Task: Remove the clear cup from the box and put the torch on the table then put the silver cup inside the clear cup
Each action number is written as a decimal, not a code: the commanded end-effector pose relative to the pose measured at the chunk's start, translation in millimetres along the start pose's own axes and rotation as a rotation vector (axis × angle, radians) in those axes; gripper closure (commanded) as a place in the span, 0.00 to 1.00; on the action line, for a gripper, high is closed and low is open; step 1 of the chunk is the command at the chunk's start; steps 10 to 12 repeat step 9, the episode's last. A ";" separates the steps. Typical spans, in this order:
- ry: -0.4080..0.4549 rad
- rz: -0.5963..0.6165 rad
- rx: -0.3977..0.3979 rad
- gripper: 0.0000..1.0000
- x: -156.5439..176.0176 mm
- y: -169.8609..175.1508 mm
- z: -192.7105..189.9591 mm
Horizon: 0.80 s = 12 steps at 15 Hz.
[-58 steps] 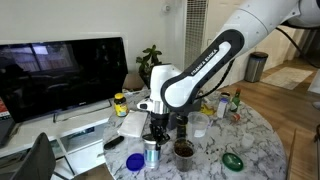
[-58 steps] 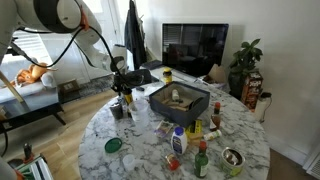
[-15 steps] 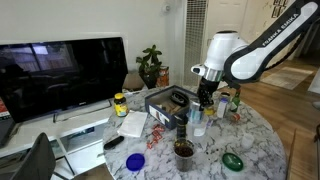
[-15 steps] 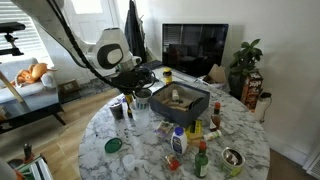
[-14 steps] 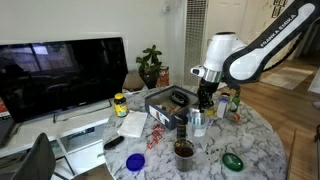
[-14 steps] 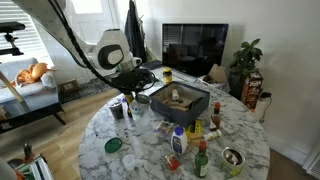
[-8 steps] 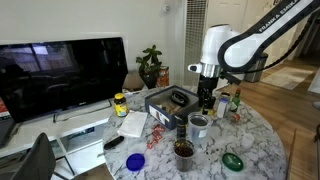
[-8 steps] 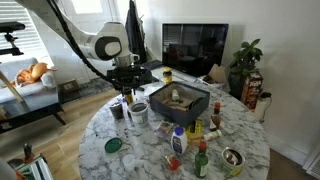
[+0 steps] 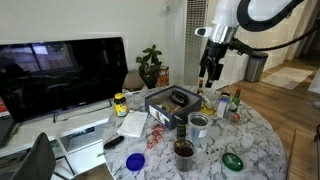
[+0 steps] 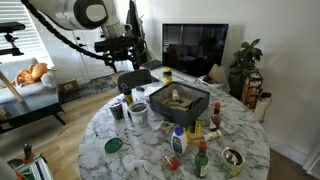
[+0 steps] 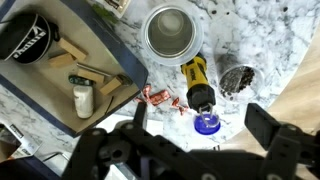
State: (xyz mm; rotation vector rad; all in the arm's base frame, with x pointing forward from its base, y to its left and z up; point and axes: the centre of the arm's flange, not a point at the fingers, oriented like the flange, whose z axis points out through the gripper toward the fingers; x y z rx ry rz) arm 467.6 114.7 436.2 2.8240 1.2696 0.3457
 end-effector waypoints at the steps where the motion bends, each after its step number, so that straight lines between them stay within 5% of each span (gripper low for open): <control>1: 0.008 0.025 -0.014 0.00 -14.6 -6.8 -42.9; 12: 0.024 0.020 -0.024 0.00 -12.2 1.3 -45.3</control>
